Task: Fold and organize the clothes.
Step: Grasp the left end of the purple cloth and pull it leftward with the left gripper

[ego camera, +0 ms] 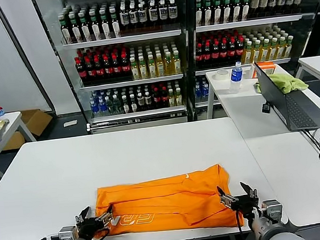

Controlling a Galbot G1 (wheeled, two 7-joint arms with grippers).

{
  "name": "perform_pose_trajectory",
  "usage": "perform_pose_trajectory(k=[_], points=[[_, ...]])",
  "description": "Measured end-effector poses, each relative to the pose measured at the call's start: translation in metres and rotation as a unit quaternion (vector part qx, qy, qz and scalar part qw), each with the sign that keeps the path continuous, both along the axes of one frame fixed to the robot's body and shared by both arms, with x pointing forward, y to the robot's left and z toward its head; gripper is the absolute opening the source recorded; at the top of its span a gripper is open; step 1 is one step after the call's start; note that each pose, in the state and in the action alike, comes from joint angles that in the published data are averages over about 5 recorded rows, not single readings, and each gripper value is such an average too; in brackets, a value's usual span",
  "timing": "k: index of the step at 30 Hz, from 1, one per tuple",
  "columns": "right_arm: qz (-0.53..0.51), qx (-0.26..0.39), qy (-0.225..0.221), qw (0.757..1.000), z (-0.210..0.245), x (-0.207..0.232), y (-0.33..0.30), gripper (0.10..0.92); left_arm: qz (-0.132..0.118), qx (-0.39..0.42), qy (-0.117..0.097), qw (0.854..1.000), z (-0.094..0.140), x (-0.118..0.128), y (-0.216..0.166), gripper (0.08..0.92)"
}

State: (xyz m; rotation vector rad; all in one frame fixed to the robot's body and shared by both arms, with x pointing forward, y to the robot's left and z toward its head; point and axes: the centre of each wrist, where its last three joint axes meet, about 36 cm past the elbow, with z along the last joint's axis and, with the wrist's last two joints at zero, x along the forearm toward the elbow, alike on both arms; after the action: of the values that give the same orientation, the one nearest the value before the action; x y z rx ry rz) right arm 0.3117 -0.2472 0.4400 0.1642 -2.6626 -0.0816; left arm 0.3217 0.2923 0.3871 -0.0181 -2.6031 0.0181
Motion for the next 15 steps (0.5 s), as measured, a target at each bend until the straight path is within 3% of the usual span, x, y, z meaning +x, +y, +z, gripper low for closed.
perform_pose_trajectory(k=[15], points=[[0.001,-0.005,0.007,1.000,-0.0048,-0.0021,0.0023,0.823,-0.001,-0.004,0.000,1.000,-0.0059,0.0024,-0.0074,0.377]])
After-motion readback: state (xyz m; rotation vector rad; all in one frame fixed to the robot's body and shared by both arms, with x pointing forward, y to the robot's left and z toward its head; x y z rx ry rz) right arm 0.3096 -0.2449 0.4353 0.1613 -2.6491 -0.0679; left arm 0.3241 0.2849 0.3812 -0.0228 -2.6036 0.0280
